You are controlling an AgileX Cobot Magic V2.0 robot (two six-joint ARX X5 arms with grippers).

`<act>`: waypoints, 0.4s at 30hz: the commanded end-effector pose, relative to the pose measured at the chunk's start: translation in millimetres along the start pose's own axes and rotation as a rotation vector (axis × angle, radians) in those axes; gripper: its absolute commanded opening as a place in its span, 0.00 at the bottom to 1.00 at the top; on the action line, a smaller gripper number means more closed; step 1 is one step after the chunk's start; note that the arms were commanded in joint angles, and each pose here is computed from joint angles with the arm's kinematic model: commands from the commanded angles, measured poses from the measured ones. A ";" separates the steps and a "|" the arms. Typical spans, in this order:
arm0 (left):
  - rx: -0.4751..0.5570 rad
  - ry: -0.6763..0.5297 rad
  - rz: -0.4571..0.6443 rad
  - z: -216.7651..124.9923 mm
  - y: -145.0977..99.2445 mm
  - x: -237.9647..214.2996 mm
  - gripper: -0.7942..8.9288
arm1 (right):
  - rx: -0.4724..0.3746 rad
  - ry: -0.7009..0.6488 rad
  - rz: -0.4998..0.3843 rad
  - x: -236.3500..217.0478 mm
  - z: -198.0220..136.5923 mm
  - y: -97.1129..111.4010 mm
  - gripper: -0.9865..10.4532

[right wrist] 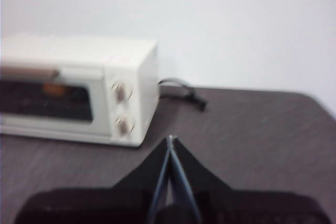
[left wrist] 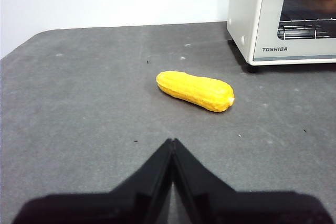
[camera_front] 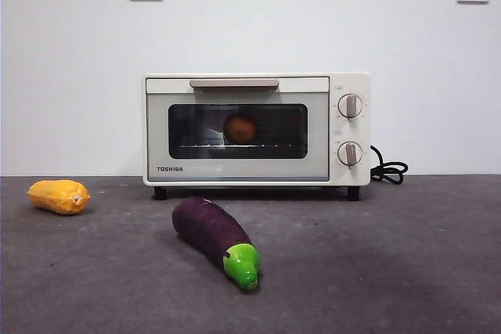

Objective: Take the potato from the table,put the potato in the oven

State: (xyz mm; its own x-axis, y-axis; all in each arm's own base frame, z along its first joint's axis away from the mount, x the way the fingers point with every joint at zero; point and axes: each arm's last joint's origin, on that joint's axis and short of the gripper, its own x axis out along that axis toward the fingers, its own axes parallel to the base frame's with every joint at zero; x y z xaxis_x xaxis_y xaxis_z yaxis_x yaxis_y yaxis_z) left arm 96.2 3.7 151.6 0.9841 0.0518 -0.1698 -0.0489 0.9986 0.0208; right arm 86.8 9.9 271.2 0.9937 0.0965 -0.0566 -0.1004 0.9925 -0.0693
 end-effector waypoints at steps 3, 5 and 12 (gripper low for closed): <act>0.008 0.002 0.003 -2.3 0.3 0.9 0.08 | 0.055 0.058 -0.014 11.3 -57.9 -3.1 0.09; 0.008 0.002 0.003 -2.3 0.3 0.9 0.08 | 0.092 0.070 -0.044 14.2 -75.1 -4.9 0.09; 0.008 0.002 0.003 -2.3 0.3 0.9 0.08 | 0.106 0.065 -0.092 16.1 -101.9 -7.6 0.09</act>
State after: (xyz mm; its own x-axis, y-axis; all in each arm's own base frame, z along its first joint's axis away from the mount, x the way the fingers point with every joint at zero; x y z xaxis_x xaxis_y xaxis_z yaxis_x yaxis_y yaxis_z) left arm 96.2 3.7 151.7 0.9842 0.0518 -0.1695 -0.0489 0.9986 0.0208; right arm 98.2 -3.6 171.2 0.9912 0.0031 -0.1320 -0.0010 0.9999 0.0162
